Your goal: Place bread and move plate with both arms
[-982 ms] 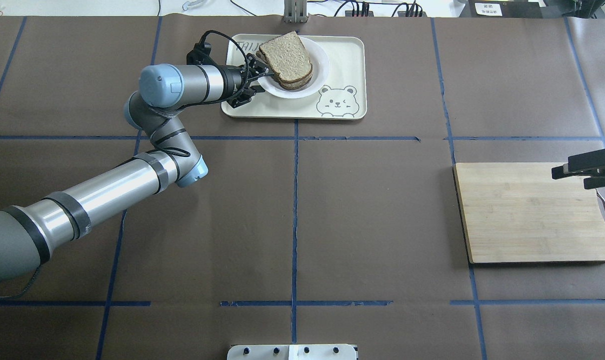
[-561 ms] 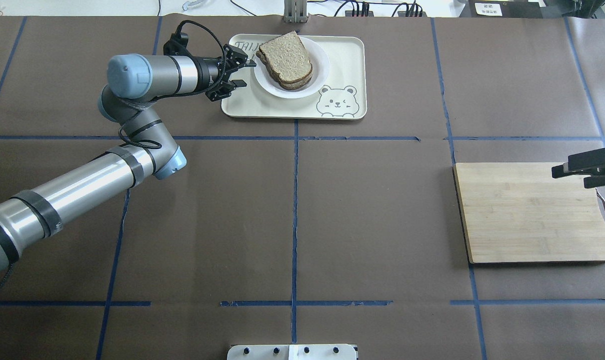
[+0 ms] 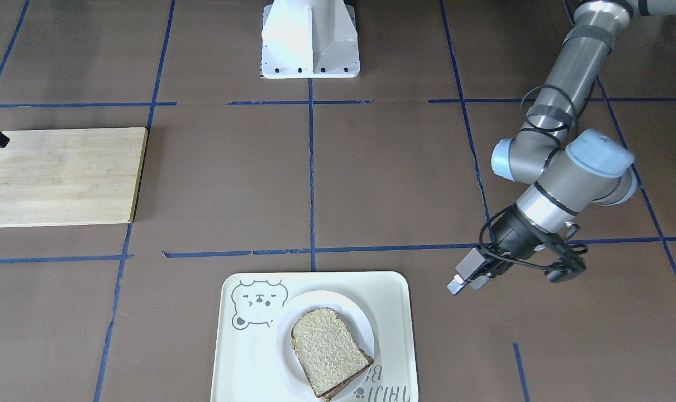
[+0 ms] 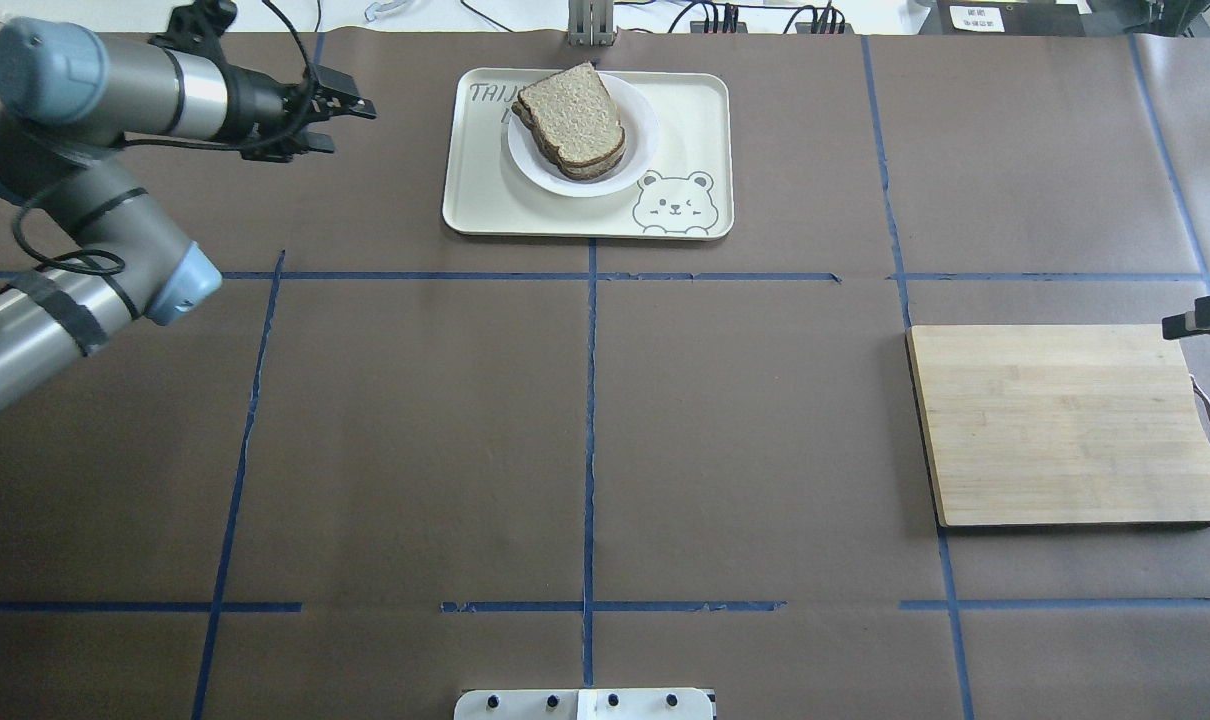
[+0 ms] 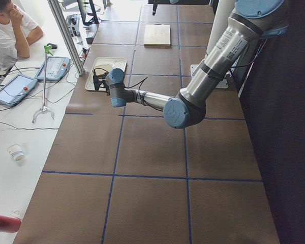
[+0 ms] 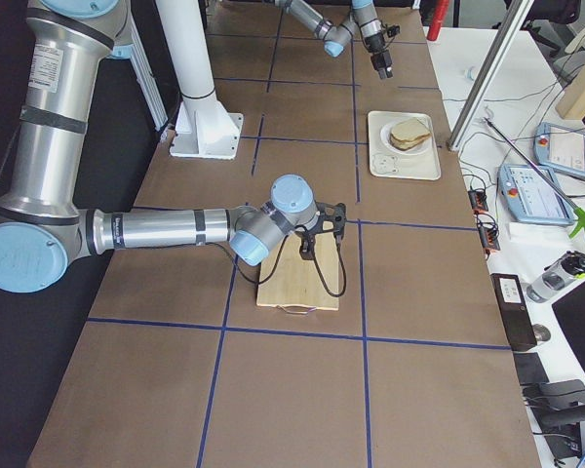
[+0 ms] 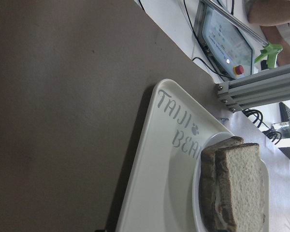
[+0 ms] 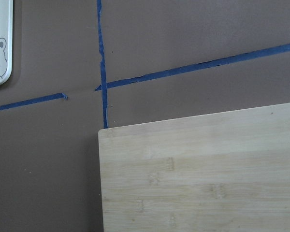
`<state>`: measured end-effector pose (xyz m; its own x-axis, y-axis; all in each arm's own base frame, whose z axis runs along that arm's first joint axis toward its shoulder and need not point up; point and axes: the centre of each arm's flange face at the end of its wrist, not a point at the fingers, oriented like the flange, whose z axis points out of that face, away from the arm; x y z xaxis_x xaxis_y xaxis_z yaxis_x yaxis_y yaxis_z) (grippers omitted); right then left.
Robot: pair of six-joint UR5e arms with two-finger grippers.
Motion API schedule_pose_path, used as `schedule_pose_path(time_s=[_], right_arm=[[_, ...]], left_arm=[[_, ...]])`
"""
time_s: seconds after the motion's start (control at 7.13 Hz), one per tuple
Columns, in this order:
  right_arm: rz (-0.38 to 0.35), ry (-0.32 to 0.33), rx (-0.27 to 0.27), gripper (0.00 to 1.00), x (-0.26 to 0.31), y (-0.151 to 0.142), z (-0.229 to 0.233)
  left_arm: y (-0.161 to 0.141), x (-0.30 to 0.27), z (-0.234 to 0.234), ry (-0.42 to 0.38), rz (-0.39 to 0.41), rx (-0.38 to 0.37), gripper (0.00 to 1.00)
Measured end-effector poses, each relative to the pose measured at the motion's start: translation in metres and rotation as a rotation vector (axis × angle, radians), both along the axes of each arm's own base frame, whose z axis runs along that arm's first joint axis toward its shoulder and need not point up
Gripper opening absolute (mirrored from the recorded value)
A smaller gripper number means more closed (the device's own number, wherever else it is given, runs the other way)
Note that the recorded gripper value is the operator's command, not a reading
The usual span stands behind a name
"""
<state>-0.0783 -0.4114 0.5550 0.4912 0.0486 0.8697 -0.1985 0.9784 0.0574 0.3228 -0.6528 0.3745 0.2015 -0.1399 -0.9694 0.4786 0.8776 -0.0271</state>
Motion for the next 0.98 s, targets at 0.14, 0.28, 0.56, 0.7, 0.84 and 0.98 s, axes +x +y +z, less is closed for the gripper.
schedule_pose_path(time_s=[0.14,0.28,0.56,0.7,0.84,0.98], right_arm=[[-0.009,0.031,0.025,1.00,0.013,-0.003,0.023],[-0.029,0.067,0.054,1.00,0.026,-0.004,0.051],[-0.066,0.125,0.063,1.00,0.054,-0.002,0.095],[-0.098,0.159,0.061,1.00,0.072,-0.001,0.109],[-0.140,0.189,0.054,1.00,0.089,0.001,0.120],[-0.196,0.212,0.049,1.00,0.106,0.004,0.128]], left_arm=[[0.012,-0.044,0.000,-0.150,0.026,0.063,0.80],[0.031,-0.088,0.009,-0.324,0.074,0.127,0.80],[0.083,-0.173,0.066,-0.624,0.253,0.244,0.81],[0.103,-0.214,0.107,-0.688,0.359,0.275,0.81],[0.116,-0.254,0.144,-0.696,0.451,0.277,0.81],[0.125,-0.298,0.177,-0.672,0.530,0.239,0.82]])
